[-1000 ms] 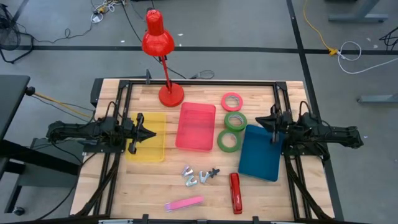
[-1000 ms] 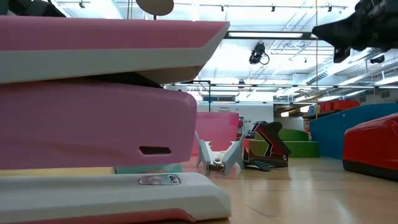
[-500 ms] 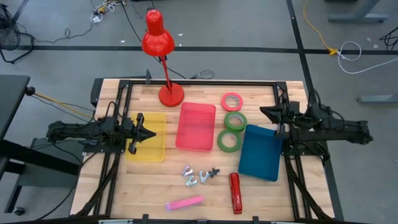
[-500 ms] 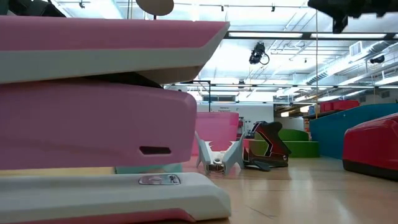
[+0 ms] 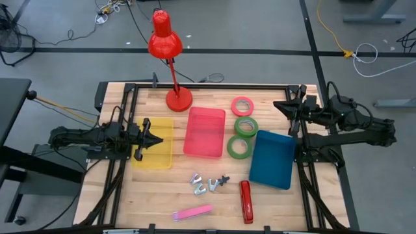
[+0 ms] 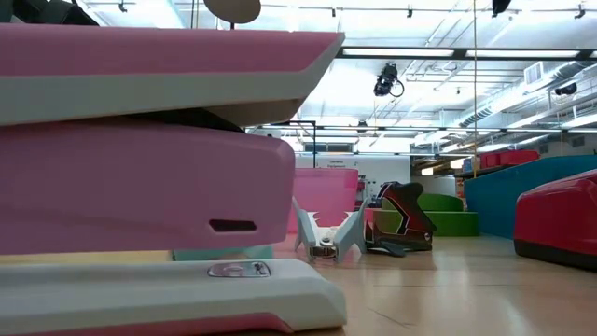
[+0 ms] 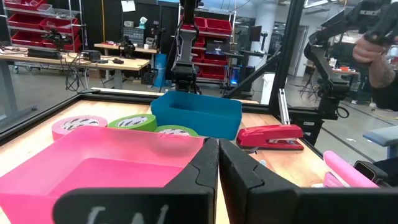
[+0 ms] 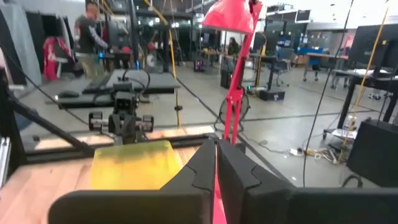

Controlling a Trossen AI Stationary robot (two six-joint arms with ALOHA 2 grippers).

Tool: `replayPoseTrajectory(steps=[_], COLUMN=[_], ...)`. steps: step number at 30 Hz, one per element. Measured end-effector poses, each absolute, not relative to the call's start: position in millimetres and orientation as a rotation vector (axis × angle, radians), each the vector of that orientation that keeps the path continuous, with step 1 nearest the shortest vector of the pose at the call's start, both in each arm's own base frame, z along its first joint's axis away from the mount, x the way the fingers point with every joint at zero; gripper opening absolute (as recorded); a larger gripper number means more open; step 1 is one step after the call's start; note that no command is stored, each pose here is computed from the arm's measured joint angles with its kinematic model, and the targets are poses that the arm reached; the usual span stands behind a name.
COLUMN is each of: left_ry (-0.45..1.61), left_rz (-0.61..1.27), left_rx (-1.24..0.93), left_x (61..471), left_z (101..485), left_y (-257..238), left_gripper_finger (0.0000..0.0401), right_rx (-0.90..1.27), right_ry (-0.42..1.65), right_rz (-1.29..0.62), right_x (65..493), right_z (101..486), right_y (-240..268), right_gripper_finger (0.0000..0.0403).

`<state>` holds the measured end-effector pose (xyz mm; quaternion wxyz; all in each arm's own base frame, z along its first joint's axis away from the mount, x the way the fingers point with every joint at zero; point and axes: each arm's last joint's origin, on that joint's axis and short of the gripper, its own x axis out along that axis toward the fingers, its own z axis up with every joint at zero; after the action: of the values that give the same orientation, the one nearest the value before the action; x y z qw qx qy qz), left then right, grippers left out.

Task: Pick and place Stapler, Stapler remover, tape
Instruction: Put the pink tape into the blue bin

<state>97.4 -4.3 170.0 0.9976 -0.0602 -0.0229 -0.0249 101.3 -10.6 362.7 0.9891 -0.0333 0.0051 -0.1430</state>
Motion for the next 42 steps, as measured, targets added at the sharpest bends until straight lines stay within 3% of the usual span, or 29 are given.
replayPoseTrajectory(steps=[8,28,42], left_ry=[-0.046,-0.046,-0.046], left_rz=[-0.05,-0.05,-0.05], left_rx=[-0.12,-0.121,-0.121], left_x=[97,97,97], left_z=[170,170,170], left_y=[-4,-4,-4], left_gripper_finger=[0.0018,0.0018,0.0018], right_rx=[-0.073,-0.091,-0.034], right_ry=[0.046,0.342,0.516], right_rz=[-0.31,-0.596,-0.573], right_x=[109,150,169], right_z=[370,340,314], right_y=[-12,-48,-98], right_gripper_finger=[0.0021,0.0021,0.0021])
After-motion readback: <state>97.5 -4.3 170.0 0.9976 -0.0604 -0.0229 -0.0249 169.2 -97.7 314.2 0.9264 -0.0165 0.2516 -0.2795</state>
